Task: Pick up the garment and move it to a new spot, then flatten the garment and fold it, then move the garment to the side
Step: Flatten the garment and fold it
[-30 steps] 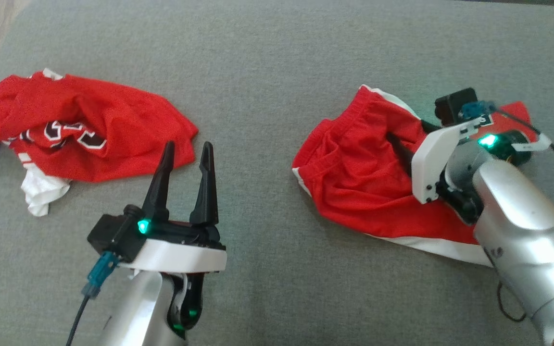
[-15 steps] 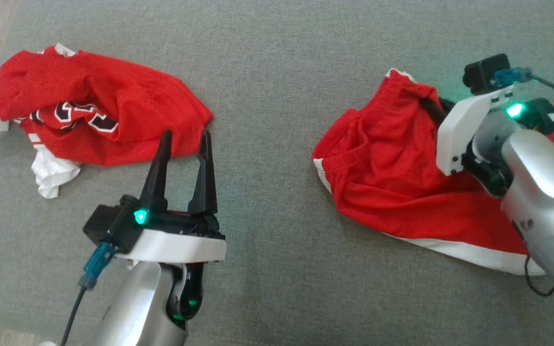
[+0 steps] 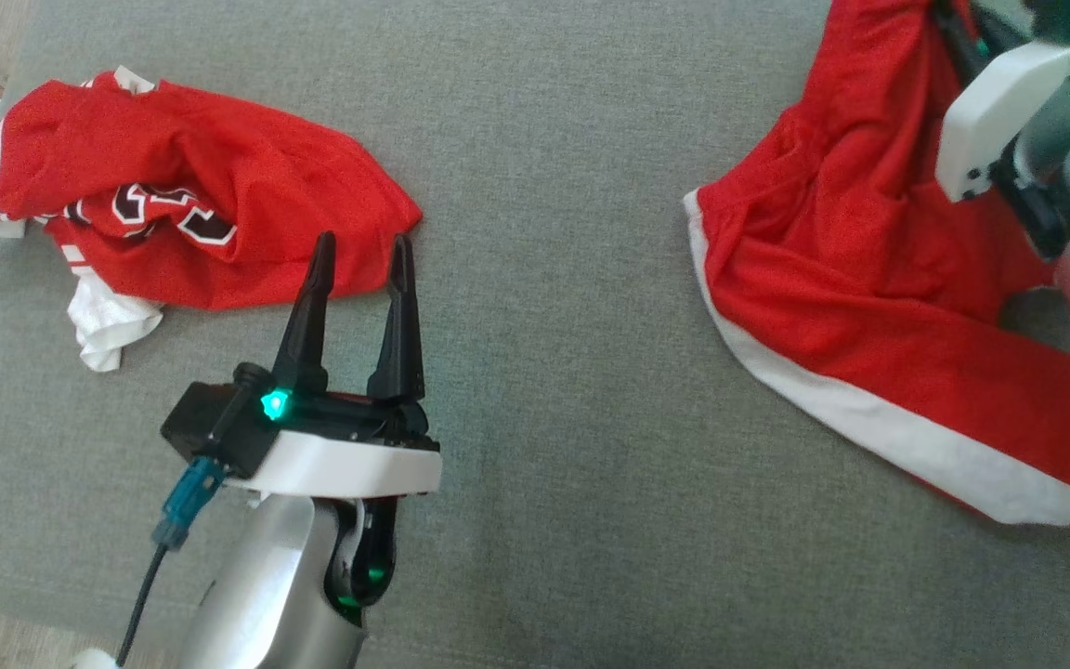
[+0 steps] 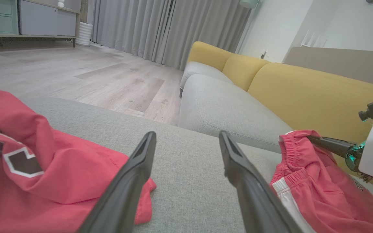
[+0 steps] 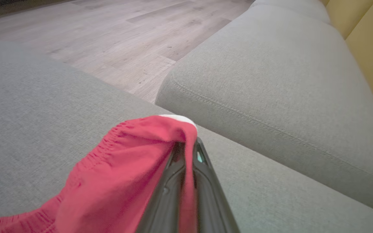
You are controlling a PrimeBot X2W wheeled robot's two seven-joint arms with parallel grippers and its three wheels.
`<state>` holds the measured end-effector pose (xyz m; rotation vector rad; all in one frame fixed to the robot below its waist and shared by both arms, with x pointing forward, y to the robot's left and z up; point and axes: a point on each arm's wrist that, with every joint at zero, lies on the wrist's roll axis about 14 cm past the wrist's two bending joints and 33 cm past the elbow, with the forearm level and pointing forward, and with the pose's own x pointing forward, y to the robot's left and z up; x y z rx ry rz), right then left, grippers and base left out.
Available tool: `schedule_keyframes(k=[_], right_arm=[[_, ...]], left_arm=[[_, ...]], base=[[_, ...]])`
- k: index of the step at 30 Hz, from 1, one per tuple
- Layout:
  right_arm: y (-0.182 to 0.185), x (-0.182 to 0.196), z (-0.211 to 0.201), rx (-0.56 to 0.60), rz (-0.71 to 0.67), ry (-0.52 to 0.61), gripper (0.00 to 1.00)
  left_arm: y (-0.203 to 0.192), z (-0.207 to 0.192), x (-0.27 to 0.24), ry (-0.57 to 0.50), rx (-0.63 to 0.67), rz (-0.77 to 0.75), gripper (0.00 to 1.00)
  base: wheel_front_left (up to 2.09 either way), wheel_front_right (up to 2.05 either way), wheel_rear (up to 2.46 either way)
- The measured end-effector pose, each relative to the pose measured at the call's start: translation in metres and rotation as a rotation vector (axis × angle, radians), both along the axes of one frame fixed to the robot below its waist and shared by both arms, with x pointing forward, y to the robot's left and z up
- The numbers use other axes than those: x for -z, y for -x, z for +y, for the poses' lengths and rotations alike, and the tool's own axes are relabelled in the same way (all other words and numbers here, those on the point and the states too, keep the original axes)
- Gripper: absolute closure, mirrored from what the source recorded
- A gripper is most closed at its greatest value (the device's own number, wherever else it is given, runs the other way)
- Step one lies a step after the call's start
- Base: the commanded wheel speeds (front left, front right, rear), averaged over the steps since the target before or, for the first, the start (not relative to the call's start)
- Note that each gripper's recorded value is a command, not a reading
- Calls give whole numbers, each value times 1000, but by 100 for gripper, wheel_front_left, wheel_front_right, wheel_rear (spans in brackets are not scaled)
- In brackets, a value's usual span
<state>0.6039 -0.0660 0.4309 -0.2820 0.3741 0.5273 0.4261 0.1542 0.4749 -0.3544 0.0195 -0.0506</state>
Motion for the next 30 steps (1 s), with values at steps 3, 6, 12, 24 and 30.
schedule_keyframes(k=[3,6,12,24,30], right_arm=[[-8,-7,-7,11,-50,19,0],[-5,-6,-11,27,-55,22,0],[4,-31,-12,52,-136,-49,0],[46,-99,-48,209,-318,-340,0],[126,-68,-76,345,-332,-388,0]], left_arm=[[0,0,-1,3,-2,-1,0],[1,0,-4,9,-1,-9,0],[-1,-3,-17,6,7,-47,0],[7,-20,-30,21,45,-86,0],[9,-40,-37,24,104,-110,0]], base=[[0,0,0],[0,0,0],[0,0,0],[0,0,0],[0,0,0]])
